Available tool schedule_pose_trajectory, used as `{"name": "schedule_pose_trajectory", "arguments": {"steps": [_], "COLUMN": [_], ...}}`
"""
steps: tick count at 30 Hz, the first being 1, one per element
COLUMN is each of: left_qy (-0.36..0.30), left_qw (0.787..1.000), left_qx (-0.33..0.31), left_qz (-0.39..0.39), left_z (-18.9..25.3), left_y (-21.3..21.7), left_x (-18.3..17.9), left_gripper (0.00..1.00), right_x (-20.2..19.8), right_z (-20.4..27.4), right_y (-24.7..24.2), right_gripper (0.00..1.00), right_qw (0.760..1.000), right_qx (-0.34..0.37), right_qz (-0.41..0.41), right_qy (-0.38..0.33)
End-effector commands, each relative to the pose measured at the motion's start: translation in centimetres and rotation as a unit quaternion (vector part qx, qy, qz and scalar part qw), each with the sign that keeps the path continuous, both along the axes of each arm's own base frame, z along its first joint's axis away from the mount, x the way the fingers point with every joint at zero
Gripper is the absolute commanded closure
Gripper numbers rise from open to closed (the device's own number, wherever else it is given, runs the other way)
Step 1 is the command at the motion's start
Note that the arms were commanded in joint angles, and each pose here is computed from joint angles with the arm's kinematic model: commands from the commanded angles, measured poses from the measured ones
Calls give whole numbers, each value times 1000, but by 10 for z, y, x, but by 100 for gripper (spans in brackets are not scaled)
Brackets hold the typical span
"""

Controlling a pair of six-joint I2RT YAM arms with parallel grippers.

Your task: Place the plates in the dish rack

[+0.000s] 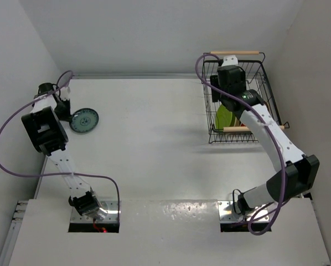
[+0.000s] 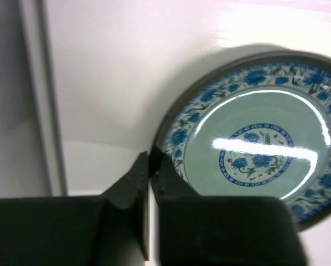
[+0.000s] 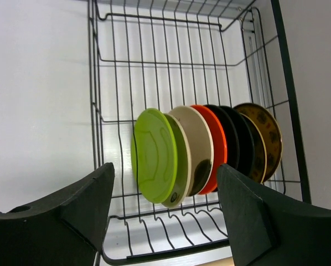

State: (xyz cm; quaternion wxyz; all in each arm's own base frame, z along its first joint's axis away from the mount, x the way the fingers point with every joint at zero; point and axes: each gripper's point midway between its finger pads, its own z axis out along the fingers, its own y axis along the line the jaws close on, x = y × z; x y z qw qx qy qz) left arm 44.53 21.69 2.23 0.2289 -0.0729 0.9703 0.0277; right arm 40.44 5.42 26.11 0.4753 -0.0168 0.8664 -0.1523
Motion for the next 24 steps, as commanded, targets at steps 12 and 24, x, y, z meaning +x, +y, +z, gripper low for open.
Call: {"name": "schedule_pose_trajectory", "arguments": {"steps": [12,24], "left_qy": [-54,-158], "left_qw": [915,774], "left_qx": [-199,-243], "left_qz": [-347,-562], "left_z": [86,191], "left_y": [-206,-356], "left_x": [-20,-64], "left_gripper": [100,100], "right_x": [-12,-40], "right_z": [20,-41], "right_y": [135,290], "right_gripper": [25,12], "right_qw": [961,816], "right_qx": [89,342], "right_qz": [260,457], "right_qy": [-18,91]}}
